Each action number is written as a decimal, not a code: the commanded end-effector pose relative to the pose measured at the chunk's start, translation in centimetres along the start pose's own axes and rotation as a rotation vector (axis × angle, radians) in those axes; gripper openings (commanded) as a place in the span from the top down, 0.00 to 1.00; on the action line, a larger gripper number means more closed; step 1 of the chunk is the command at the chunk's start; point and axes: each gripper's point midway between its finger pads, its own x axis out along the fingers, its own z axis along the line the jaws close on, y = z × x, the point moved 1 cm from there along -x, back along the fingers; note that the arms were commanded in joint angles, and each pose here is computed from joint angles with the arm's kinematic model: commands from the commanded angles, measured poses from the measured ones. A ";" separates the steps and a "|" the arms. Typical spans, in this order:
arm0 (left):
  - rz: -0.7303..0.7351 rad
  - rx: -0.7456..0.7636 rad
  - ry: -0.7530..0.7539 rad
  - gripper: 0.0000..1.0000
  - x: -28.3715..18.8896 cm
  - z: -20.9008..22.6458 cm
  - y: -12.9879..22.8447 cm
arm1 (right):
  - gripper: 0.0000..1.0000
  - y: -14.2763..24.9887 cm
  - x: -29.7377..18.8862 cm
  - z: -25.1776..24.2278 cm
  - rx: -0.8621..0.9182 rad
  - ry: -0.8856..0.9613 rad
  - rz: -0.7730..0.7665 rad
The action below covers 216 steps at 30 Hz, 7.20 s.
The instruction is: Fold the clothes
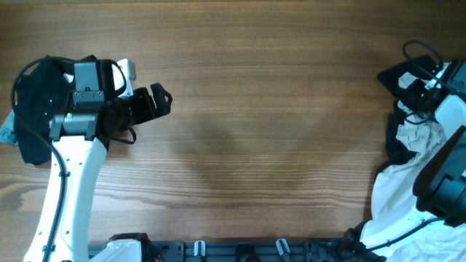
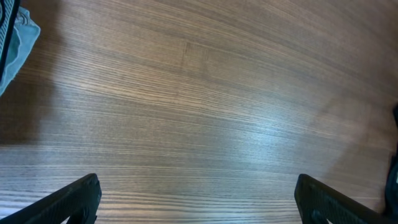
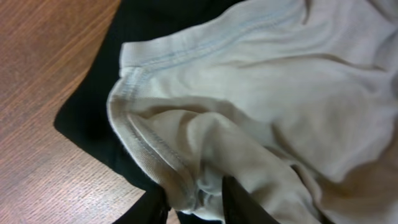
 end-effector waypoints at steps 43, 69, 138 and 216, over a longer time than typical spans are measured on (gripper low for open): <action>0.046 0.331 0.080 0.00 -2.7 -7.3 -2.7 | 0.18 10.8 -45.9 29.2 -0.630 -0.946 -0.364; 0.117 0.732 -0.081 0.96 27.1 -11.3 2.2 | 0.12 12.4 -40.1 26.5 -0.538 -0.740 -0.120; 0.033 0.251 0.058 0.55 1.8 -7.2 -11.4 | 0.45 12.5 1.0 23.2 -0.563 -0.059 0.282; 0.381 -0.387 -0.600 0.96 14.3 12.4 12.2 | 0.73 2.6 8.0 23.1 -0.380 -0.299 0.004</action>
